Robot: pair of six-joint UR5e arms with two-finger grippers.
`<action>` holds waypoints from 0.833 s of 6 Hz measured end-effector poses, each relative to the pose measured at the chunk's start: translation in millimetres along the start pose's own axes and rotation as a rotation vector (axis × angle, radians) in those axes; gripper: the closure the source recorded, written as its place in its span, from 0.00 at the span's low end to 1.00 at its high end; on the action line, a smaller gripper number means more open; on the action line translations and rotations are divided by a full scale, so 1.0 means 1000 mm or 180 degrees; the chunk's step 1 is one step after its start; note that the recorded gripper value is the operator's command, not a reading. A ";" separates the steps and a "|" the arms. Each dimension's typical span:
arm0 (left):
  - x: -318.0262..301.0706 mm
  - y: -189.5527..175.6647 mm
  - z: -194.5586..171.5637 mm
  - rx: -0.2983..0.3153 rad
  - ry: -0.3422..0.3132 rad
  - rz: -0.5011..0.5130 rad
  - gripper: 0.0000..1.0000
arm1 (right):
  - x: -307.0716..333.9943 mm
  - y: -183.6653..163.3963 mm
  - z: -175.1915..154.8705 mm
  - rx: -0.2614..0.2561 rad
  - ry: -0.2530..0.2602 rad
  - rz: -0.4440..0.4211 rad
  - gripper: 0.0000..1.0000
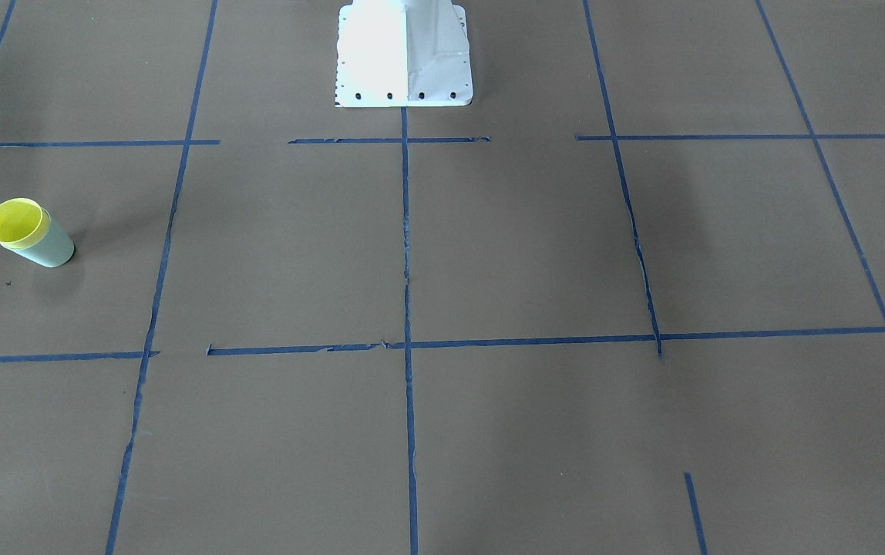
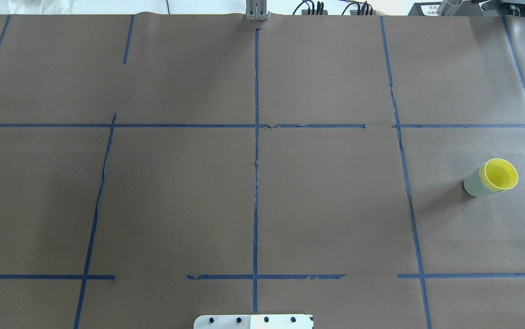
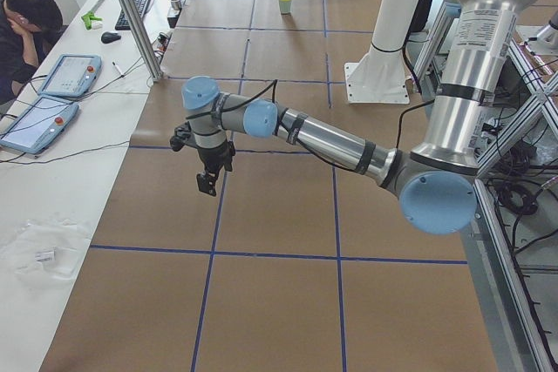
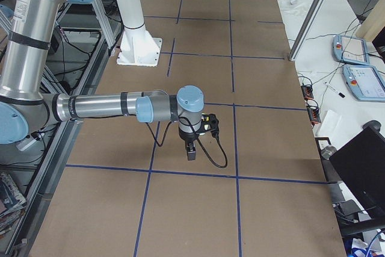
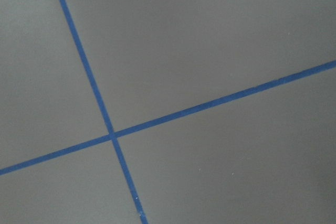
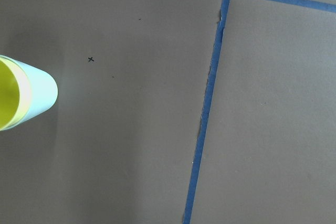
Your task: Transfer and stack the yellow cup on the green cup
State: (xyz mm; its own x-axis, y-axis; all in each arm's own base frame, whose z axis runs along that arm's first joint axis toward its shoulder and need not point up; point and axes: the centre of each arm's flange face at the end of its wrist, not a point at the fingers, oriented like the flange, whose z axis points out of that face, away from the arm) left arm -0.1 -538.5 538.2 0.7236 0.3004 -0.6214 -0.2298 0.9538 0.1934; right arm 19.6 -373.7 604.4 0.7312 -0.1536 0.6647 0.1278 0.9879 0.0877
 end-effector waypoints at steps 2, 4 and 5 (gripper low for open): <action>-0.054 0.091 0.030 -0.0178 0.0138 -0.0267 0.00 | -0.004 0.000 -0.002 0.0011 -0.0094 0.0127 0.00; -0.069 0.124 0.043 -0.0272 0.0182 -0.0448 0.00 | -0.004 -0.001 -0.002 0.0017 -0.0097 0.0148 0.00; -0.073 0.132 0.046 -0.0309 0.0189 -0.0509 0.00 | -0.004 -0.001 -0.002 0.0019 -0.0093 0.0149 0.00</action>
State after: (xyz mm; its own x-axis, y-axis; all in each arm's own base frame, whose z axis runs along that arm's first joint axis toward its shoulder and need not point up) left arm -52.9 -434.7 644.0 0.7169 0.1416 -0.6826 -0.1788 0.9838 0.0163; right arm 17.5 -374.6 600.4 0.7163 -0.1066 0.6896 0.0899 0.9941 0.0603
